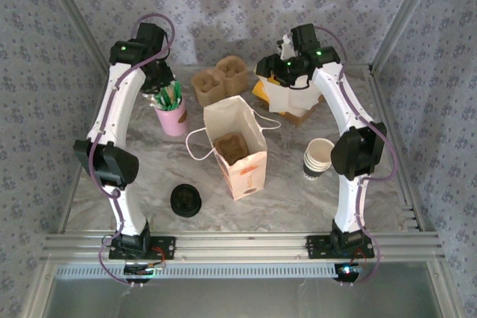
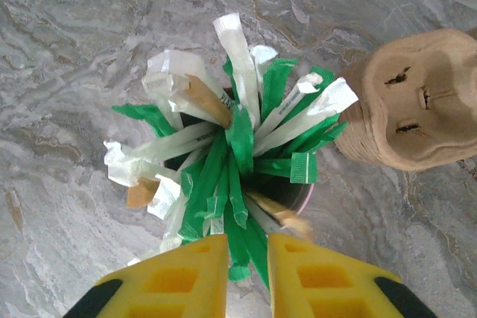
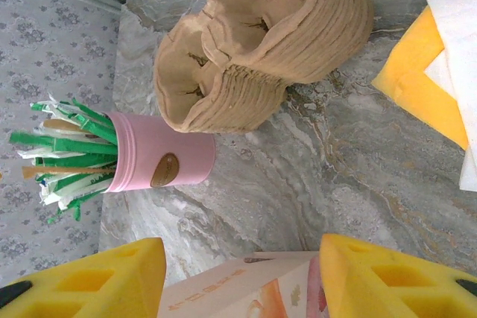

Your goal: Pack the takeout coffee

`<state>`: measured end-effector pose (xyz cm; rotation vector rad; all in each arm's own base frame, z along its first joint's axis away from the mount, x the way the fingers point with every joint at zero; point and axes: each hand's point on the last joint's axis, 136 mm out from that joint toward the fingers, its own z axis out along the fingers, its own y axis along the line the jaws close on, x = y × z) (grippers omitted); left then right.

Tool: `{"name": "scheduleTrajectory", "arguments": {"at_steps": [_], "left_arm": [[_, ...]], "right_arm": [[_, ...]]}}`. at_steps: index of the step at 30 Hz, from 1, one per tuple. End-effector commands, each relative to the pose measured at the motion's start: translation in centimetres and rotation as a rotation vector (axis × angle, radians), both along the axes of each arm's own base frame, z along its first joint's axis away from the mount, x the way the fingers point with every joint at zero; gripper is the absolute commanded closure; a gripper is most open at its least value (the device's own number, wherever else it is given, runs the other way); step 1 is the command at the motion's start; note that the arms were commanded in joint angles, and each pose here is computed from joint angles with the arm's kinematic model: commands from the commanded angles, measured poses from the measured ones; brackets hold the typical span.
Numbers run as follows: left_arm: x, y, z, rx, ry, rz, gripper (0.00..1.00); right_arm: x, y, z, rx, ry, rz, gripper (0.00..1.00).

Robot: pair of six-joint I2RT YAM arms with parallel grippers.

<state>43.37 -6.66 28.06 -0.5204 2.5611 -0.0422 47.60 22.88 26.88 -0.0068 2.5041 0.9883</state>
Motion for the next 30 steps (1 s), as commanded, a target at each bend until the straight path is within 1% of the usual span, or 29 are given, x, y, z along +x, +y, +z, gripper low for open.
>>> {"name": "scheduleTrajectory", "arguments": {"at_steps": [1, 3, 7, 13, 15, 18, 27, 28, 30], "left_arm": [[1.1, 0.4, 0.9, -0.001, -0.043, 0.013, 0.83], [1.4, 0.4, 0.9, -0.002, -0.044, 0.009, 0.87], [1.8, 0.2, 1.0, -0.007, -0.042, -0.002, 0.86], [2.1, -2.1, 1.0, -0.021, -0.043, -0.061, 0.76], [2.1, -3.0, 0.7, -0.022, -0.026, -0.080, 0.71], [2.1, -3.8, -0.1, -0.012, 0.003, -0.089, 0.68], [2.1, -3.7, -2.6, 0.025, 0.084, -0.061, 0.68], [2.2, -3.7, -2.8, 0.026, 0.090, -0.061, 0.69], [2.3, -3.9, -3.2, 0.025, 0.097, -0.064, 0.74]], "right_arm": [[-0.7, -0.2, 0.8, 0.010, 0.001, 0.002, 0.42], [-0.7, -0.1, 0.5, 0.008, 0.005, 0.002, 0.42], [-0.5, -0.1, 0.4, 0.008, 0.004, 0.001, 0.42], [-0.4, -0.1, 0.1, 0.006, 0.002, 0.003, 0.42], [-0.4, -0.1, -0.1, 0.004, 0.003, 0.005, 0.42], [-0.5, -0.1, -0.1, 0.002, 0.003, 0.011, 0.42], [-0.8, -0.3, -0.5, 0.006, 0.016, 0.019, 0.41], [-0.8, -0.3, -0.5, 0.006, 0.014, 0.020, 0.41], [-0.8, -0.4, -0.5, 0.007, 0.014, 0.019, 0.41]]}}
